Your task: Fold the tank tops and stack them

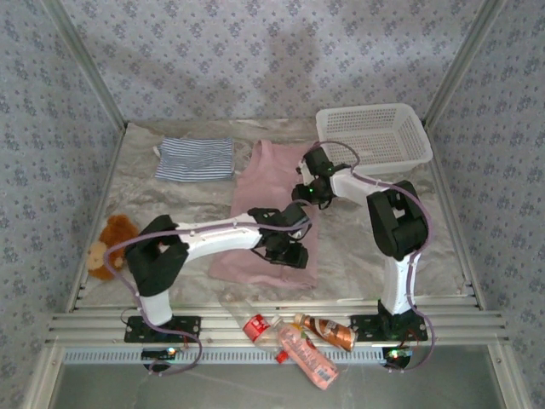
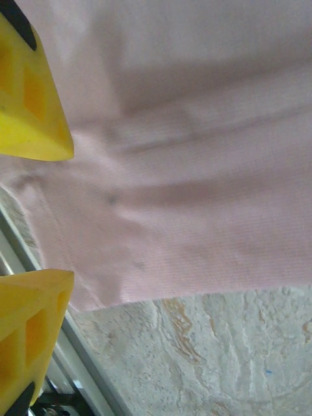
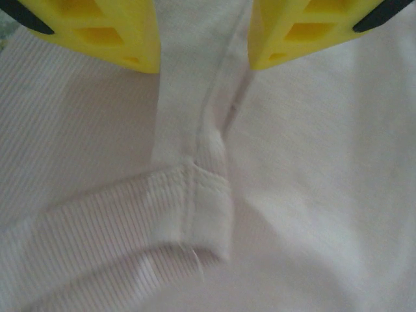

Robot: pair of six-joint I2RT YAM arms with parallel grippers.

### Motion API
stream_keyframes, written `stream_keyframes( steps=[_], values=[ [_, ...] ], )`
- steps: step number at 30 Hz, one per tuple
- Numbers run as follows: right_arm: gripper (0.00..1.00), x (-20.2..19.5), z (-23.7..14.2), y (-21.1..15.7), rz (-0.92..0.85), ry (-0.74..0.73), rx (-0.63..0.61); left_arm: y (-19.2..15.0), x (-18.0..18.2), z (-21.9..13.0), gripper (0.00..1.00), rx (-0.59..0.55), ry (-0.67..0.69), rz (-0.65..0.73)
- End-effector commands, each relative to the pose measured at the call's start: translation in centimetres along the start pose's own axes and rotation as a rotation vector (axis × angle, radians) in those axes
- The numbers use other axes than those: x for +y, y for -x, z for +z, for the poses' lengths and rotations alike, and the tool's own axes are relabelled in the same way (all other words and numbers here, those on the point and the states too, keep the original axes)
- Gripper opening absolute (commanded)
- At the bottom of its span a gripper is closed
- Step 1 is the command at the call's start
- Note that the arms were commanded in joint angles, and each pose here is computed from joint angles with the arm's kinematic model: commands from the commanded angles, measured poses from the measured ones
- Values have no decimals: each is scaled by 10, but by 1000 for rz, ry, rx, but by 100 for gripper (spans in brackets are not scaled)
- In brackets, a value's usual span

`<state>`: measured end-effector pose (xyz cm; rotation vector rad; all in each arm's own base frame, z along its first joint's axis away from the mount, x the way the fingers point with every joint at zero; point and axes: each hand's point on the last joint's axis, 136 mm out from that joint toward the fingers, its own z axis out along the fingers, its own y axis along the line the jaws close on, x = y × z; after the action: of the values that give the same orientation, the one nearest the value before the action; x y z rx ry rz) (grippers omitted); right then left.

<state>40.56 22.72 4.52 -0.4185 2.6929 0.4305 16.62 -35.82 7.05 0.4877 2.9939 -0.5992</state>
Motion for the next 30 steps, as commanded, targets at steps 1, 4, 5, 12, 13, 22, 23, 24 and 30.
stream_keyframes(
  steps=[1,4,5,12,13,22,23,24,30],
  values=[
    [46,31,-24,32,3,69,-86,-11,55,-32,48,-13,130,-85],
    [50,57,-23,46,-6,94,-126,-17,103,-50,48,-50,209,-175],
    [51,64,-21,48,-11,98,-129,-18,119,-57,48,-64,234,-203],
    [54,120,-3,76,-37,133,-189,-36,200,-72,48,-106,237,-359],
    [54,123,2,80,-20,123,-195,-36,204,-72,48,-108,223,-363],
    [54,150,44,97,-35,22,-227,-39,218,-57,48,-57,115,-344],
    [54,152,47,99,-41,11,-234,-39,219,-56,48,-49,112,-343],
    [54,153,52,100,-49,1,-237,-38,218,-52,47,-45,103,-337],
    [53,153,76,101,-79,-52,-225,-49,220,-40,44,-15,108,-367]
  ],
)
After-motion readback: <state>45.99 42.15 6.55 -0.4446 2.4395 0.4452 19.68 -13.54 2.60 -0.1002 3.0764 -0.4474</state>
